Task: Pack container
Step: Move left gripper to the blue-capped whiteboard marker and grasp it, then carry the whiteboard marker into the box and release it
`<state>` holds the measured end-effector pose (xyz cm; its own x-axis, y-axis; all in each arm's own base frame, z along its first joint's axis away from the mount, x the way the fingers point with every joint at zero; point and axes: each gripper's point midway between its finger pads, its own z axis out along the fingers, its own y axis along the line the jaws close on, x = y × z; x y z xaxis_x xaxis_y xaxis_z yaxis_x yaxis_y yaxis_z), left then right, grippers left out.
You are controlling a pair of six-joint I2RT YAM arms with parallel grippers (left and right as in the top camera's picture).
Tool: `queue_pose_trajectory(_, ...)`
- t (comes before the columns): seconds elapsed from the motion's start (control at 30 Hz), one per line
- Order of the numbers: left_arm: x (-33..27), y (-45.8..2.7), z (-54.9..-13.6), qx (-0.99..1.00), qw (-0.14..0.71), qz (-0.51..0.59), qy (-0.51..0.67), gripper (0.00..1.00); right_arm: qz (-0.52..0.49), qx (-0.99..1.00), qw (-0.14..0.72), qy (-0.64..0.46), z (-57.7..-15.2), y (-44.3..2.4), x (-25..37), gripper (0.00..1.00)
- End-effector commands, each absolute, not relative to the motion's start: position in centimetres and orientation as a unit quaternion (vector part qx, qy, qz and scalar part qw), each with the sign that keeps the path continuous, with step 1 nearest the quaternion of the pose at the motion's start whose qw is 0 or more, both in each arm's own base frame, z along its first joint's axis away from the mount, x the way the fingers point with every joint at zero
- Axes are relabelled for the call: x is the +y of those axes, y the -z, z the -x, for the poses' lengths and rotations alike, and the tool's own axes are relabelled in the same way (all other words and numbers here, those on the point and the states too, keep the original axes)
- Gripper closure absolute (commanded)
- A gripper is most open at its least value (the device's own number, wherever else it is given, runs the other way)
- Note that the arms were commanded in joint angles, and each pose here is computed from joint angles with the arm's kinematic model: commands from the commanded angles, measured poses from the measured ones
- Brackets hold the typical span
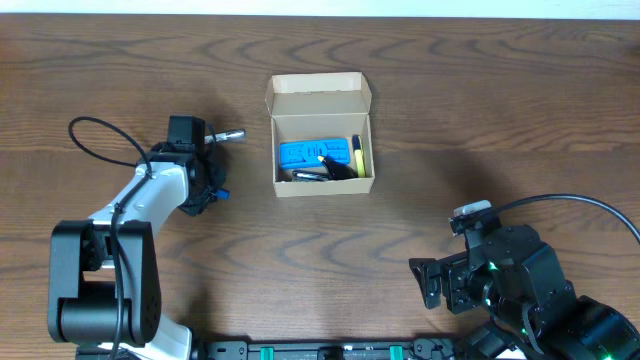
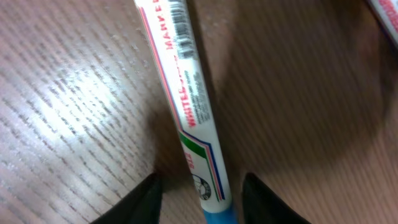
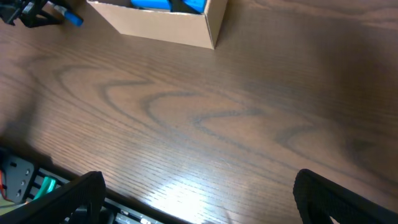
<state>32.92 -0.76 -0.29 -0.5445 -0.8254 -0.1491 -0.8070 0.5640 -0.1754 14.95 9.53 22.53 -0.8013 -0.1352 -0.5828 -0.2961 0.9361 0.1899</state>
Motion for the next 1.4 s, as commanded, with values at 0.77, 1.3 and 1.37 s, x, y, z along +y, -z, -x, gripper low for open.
queue_pose_trajectory(0.77,-6.3,-13.6,-36.6,0.947,0.246,0.204,0.041,0.94,0.115,0.940,0.290,-0.141,-14.8,-22.4,9.7,0.01)
queue_pose_trajectory(1.3,-18.7,-19.1,-38.8,0.716,0.375,-0.582,-0.087,0.95,0.115,0.940,0.290,-0.141,-14.8,-22.4,9.7,0.01)
queue_pose_trajectory(1.37,-19.8,-18.9,-38.6,0.676,0.379,-0.627,-0.077,0.94,0.115,0.940,0.290,-0.141,-14.8,-22.4,9.7,0.01)
